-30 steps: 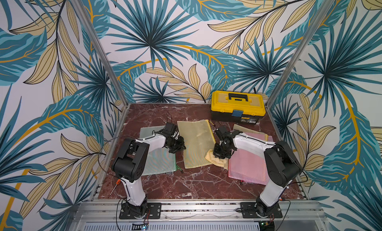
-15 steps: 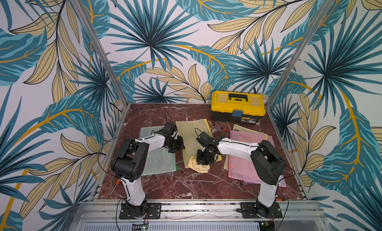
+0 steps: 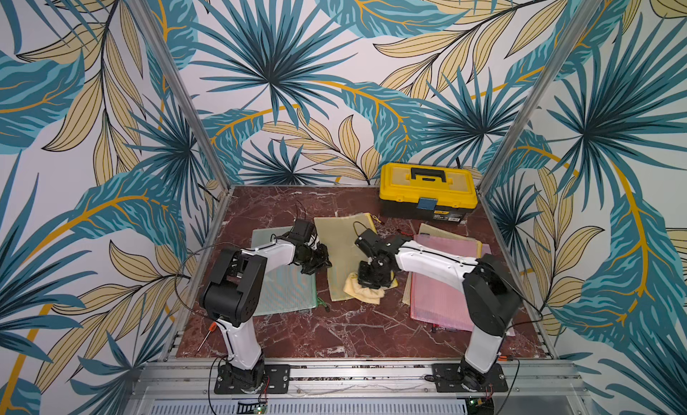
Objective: Wipe the document bag
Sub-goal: Wipe the dirt from the document bag, then adjust the document bag at the center of the board.
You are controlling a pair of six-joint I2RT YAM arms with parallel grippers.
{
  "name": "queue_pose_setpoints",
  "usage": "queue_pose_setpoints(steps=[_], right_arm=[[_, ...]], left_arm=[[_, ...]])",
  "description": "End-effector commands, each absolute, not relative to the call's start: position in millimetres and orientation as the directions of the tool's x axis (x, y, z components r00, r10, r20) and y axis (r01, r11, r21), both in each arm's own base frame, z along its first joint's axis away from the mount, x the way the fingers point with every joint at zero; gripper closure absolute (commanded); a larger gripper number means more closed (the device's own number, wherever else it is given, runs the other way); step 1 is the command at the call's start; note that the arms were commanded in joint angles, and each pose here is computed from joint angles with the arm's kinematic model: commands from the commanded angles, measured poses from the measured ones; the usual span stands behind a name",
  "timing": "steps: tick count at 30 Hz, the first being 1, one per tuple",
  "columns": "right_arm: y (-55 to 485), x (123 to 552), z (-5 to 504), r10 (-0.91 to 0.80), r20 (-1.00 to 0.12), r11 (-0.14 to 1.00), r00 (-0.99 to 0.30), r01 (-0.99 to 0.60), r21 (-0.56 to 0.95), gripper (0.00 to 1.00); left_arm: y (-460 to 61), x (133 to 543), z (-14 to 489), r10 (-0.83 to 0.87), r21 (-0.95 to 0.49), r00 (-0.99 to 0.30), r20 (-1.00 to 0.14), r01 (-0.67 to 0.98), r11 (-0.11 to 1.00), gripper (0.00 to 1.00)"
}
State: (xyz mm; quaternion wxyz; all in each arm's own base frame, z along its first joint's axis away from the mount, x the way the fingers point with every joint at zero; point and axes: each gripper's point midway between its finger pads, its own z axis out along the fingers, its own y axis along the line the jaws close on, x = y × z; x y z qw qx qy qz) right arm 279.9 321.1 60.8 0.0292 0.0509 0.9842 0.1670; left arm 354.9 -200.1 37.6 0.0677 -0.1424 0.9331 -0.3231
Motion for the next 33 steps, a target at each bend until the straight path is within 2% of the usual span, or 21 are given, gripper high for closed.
queue_pose_setpoints(steps=[1,4,10,14,16,20,25,29,33], right_arm=[[374.6,277.1,62.6,0.06,-0.001,0.898,-0.998,0.054,0.437,1.0],[373.0,288.5,62.5,0.073,-0.013,0.89,-0.997,0.059,0.451,1.0],[264.7,312.4,47.2,0.219,0.003,0.918,-0.976,0.207,0.34,1.0],[202.8,329.8,53.7,0.3,-0.041,0.917,-0.953,0.277,0.288,1.0],[203.7,340.1,64.3,0.286,-0.065,0.927,-0.956,0.259,0.271,1.0],[267.9,359.8,76.3,0.215,-0.075,0.91,-0.974,0.172,0.377,1.0],[328.6,377.9,61.9,0.157,-0.04,0.889,-0.987,0.123,0.441,1.0],[318.9,405.3,49.4,0.201,-0.032,0.88,-0.979,0.166,0.446,1.0],[271.6,417.5,37.4,0.245,-0.021,0.906,-0.969,0.221,0.36,1.0]], left_arm=[[-199.5,356.3,33.6,-0.302,-0.626,-0.952,-0.037,-0.214,0.75,1.0],[-198.5,353.8,33.0,-0.303,-0.624,-0.952,-0.035,-0.216,0.751,1.0],[-200.2,352.9,36.2,-0.288,-0.633,-0.957,-0.041,-0.198,0.748,1.0],[-202.2,352.8,40.1,-0.277,-0.644,-0.96,-0.047,-0.183,0.743,1.0],[-203.6,352.2,40.9,-0.27,-0.649,-0.962,-0.043,-0.179,0.739,1.0],[-203.9,349.2,39.3,-0.267,-0.651,-0.963,-0.033,-0.182,0.737,1.0],[-205.3,345.9,39.0,-0.26,-0.658,-0.965,-0.022,-0.182,0.731,1.0],[-206.7,344.2,42.9,-0.254,-0.667,-0.967,-0.023,-0.175,0.724,1.0],[-206.9,343.0,53.4,-0.247,-0.68,-0.968,-0.041,-0.154,0.717,1.0]])
